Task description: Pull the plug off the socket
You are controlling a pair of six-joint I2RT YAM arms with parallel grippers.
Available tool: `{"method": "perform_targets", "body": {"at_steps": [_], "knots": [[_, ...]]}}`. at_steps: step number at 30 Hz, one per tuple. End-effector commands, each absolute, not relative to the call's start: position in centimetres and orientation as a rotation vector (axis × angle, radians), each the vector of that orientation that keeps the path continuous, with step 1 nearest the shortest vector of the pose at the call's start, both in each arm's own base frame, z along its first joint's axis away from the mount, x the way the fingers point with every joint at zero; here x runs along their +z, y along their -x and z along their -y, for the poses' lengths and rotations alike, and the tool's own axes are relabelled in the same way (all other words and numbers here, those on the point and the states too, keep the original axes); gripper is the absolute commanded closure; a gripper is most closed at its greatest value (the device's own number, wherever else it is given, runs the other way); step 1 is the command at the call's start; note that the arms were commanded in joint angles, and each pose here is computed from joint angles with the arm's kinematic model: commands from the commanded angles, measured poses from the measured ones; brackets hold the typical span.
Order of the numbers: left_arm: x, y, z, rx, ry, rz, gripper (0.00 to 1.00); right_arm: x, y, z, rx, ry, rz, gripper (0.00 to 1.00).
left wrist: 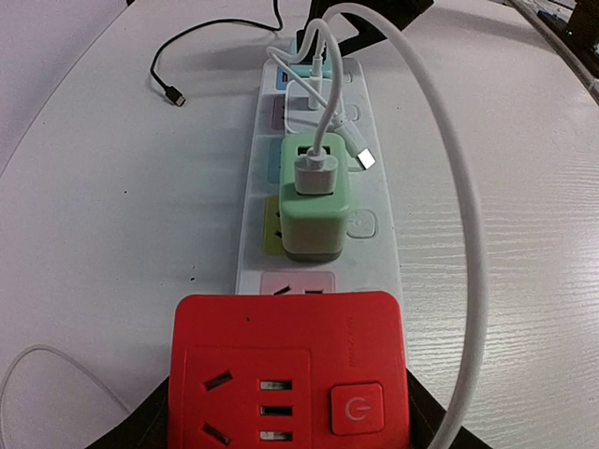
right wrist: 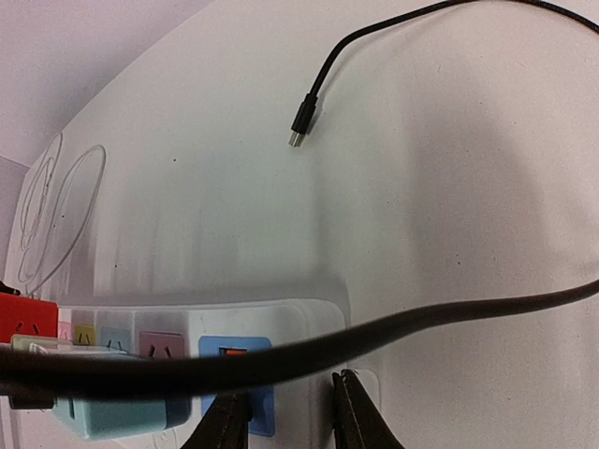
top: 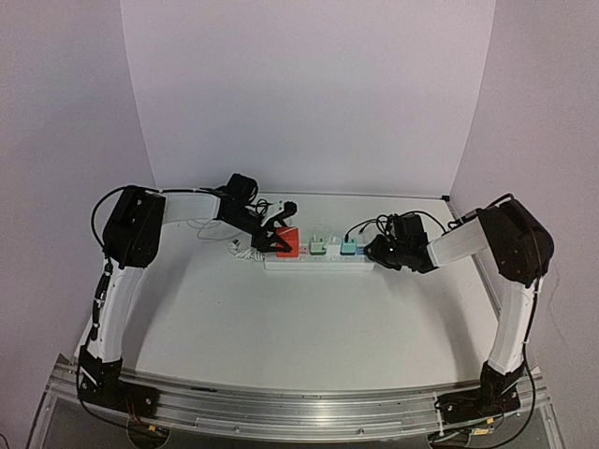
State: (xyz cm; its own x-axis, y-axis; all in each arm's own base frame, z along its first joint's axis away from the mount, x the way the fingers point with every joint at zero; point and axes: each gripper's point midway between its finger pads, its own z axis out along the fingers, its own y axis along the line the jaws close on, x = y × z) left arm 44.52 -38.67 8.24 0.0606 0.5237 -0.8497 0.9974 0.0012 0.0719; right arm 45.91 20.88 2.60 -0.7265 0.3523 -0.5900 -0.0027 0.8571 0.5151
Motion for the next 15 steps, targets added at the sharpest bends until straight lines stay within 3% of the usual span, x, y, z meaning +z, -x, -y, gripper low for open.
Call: {"method": "perform_targets", "body": {"at_steps": [1, 15], "knots": [[17.0, -44.1, 40.0, -0.79, -1.611, -1.284, 1.0, 0.1, -43.2, -20.3, 0.584, -0.228, -2.437, 0.72], [18.7, -43.7, 40.3, -0.838, -1.579, -1.256, 1.0, 0.0, -42.9, -20.4, 0.578, -0.198, -2.455, 0.69]]}}
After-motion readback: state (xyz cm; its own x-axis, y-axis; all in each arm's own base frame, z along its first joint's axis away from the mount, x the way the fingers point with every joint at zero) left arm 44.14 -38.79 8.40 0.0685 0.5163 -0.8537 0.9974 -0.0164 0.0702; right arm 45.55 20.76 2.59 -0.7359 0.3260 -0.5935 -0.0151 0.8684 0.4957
